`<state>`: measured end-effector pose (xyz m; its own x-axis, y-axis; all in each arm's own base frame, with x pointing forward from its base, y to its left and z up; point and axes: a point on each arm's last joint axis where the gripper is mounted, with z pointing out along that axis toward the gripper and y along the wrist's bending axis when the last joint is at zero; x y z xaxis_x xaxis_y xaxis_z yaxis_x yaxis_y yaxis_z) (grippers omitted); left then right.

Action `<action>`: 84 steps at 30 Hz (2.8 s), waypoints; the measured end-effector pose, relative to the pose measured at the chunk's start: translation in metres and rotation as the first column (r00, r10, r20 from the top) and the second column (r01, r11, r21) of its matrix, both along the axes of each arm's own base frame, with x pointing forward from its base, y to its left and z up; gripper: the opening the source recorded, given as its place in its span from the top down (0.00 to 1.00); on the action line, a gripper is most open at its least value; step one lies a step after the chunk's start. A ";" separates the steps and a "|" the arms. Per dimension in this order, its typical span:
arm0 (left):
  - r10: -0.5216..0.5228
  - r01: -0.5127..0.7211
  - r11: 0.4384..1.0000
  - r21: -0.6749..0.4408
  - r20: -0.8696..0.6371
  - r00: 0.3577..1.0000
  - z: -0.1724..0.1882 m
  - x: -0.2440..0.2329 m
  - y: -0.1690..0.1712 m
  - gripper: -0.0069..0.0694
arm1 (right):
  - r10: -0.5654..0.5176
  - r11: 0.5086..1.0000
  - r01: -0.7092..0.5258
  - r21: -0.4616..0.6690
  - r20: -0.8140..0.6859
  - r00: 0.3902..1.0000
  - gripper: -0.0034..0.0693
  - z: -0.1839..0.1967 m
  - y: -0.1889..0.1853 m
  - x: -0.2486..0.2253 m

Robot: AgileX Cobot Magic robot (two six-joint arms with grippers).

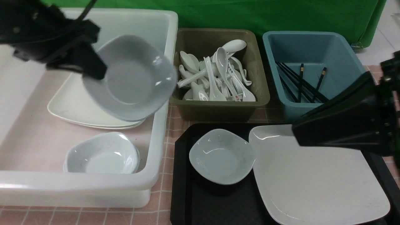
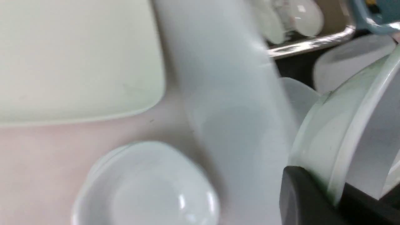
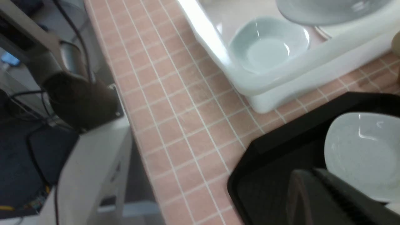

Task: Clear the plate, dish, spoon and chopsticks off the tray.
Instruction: Use the left arm to put the small plate into the large storage box on the left, then use the left arm to grab a small plate from the dinner plate

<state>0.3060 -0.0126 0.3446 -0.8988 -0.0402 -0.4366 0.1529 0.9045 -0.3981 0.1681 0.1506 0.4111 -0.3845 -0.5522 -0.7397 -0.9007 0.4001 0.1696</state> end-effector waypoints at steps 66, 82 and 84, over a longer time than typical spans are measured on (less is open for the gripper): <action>-0.734 0.627 0.505 0.594 -0.086 0.674 -0.188 -0.023 -0.296 0.56 | -0.441 0.845 0.417 -0.334 0.007 0.898 0.91 -0.025 -0.070 -0.012; -0.685 0.551 0.637 0.540 0.067 0.726 -0.064 -0.022 -0.297 0.90 | -0.363 0.924 0.374 -0.077 0.128 0.923 0.91 0.054 -0.064 -0.029; -0.669 0.518 0.672 0.530 0.133 0.732 -0.033 -0.023 -0.289 0.90 | -0.346 0.933 0.356 -0.049 0.145 0.927 0.91 0.062 -0.064 -0.032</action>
